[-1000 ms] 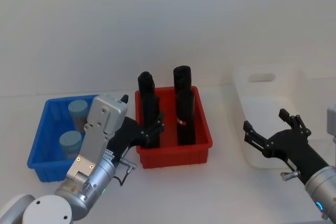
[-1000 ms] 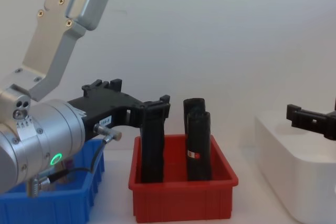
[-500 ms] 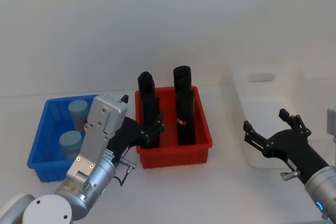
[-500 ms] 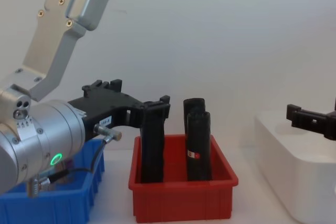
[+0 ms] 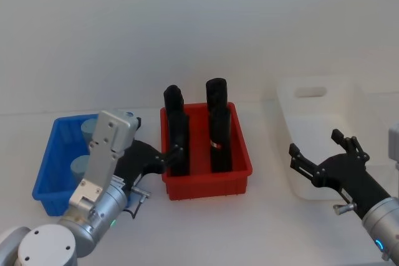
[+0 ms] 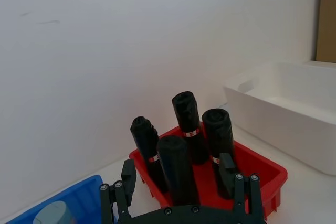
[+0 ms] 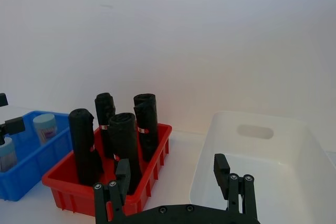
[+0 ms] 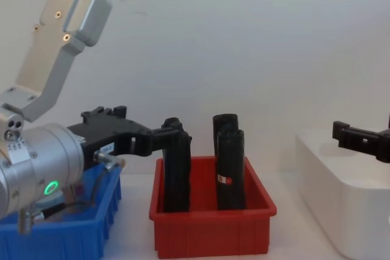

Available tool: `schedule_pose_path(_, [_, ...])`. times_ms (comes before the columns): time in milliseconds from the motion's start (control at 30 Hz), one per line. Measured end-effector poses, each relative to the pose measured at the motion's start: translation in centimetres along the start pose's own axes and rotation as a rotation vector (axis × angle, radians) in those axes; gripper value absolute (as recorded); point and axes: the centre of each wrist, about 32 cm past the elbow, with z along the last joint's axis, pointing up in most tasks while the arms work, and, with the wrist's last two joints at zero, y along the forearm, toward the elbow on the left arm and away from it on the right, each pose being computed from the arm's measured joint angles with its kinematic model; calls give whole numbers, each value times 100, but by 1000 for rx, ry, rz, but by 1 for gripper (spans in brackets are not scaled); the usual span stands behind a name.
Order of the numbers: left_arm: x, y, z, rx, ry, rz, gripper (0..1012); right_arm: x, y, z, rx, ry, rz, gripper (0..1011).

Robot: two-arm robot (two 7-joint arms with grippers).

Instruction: Pick the cotton swabs from the blue box and place them into the white box.

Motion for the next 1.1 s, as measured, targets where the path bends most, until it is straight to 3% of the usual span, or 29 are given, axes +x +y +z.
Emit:
schedule_pose_path(67, [29,-5,-10,7,5,5,1004,0,0,0,0,0,0,1001])
schedule_pose_path(700, [511,-86,-172,115,86,103,1004,0,0,0,0,0,0,1001])
schedule_pose_path(1100, [721,-98,-280,192,147,150,1004,0,0,0,0,0,0,1001])
